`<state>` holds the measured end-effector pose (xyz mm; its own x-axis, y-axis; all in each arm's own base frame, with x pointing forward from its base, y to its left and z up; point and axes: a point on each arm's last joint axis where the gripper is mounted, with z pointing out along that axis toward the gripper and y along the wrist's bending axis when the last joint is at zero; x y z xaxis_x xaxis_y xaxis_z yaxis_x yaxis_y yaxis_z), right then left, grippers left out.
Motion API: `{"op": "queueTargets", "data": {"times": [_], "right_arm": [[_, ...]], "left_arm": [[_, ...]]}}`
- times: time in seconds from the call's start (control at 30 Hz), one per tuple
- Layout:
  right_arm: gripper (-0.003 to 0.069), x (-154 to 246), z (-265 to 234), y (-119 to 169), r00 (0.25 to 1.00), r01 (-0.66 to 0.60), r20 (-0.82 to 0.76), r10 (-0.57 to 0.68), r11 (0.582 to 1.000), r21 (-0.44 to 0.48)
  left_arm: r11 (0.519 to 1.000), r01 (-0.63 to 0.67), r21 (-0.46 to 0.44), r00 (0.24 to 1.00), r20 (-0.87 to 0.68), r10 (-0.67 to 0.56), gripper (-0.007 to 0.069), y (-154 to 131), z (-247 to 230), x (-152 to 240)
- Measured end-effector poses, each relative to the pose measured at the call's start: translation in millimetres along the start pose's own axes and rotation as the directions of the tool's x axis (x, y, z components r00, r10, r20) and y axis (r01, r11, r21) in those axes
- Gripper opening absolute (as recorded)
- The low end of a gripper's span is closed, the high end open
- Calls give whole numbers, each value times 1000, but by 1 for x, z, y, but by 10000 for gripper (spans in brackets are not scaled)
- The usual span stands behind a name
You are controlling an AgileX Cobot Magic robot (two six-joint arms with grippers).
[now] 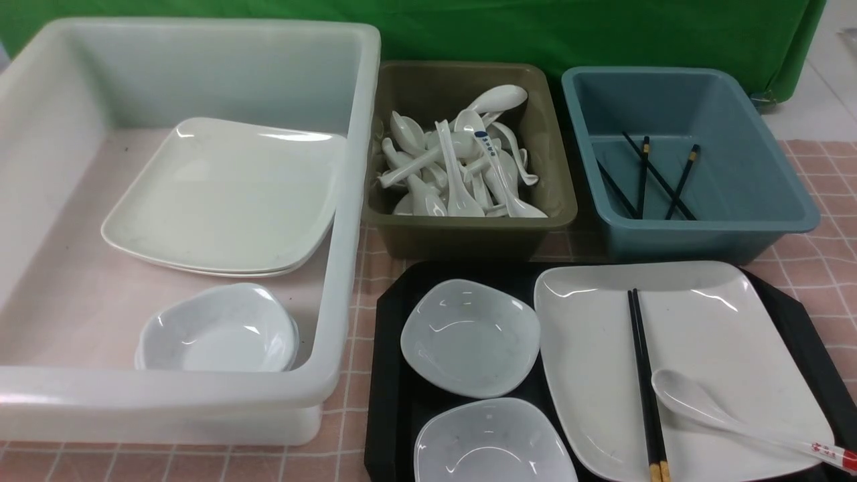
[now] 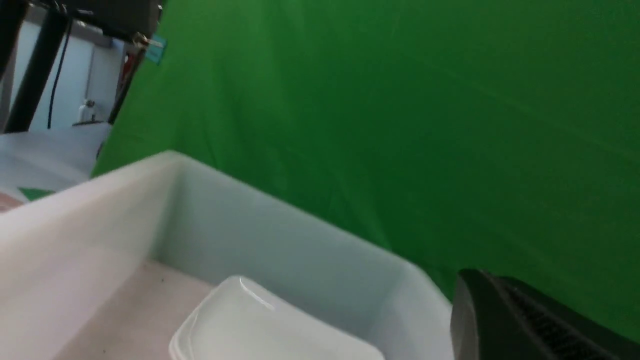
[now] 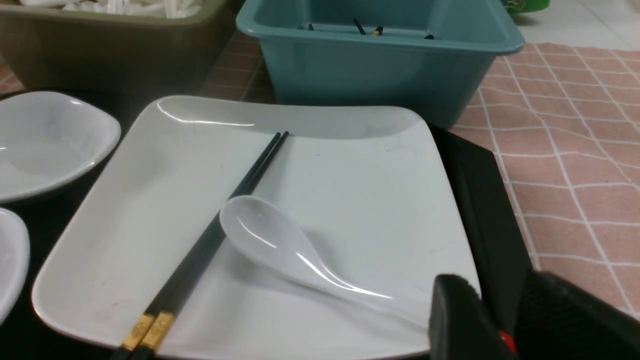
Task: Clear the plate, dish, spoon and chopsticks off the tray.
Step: Use the right arm to grab a soup spoon from the plate
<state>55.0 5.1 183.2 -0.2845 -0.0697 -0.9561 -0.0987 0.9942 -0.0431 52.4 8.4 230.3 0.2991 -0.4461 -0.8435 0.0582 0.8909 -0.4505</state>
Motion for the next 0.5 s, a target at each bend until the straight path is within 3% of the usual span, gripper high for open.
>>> {"op": "queueTargets", "data": {"times": [0.17, 0.23, 0.3, 0.4, 0.5], "right_arm": [[246, -2, 0, 1, 995, -88, 36, 88, 996, -14], [246, -6, 1, 2, 971, -221, 83, 223, 975, -38], [246, -16, -1, 1, 887, -418, 175, 427, 904, -90], [246, -24, -3, -1, 799, -527, 250, 548, 837, -148], [246, -29, -4, -2, 763, -552, 289, 579, 815, -176]], "left_arm": [[993, 113, 24, 978, 171, -115, 5, 0, -1, -16], [982, 178, 67, 950, 249, -189, 5, -2, -3, -24], [962, 231, 148, 925, 273, -264, 5, -15, -3, -45], [969, 152, 197, 956, 218, -194, 5, -45, 4, -83], [984, 97, 147, 993, 54, -106, 5, -69, 22, -114]]}}
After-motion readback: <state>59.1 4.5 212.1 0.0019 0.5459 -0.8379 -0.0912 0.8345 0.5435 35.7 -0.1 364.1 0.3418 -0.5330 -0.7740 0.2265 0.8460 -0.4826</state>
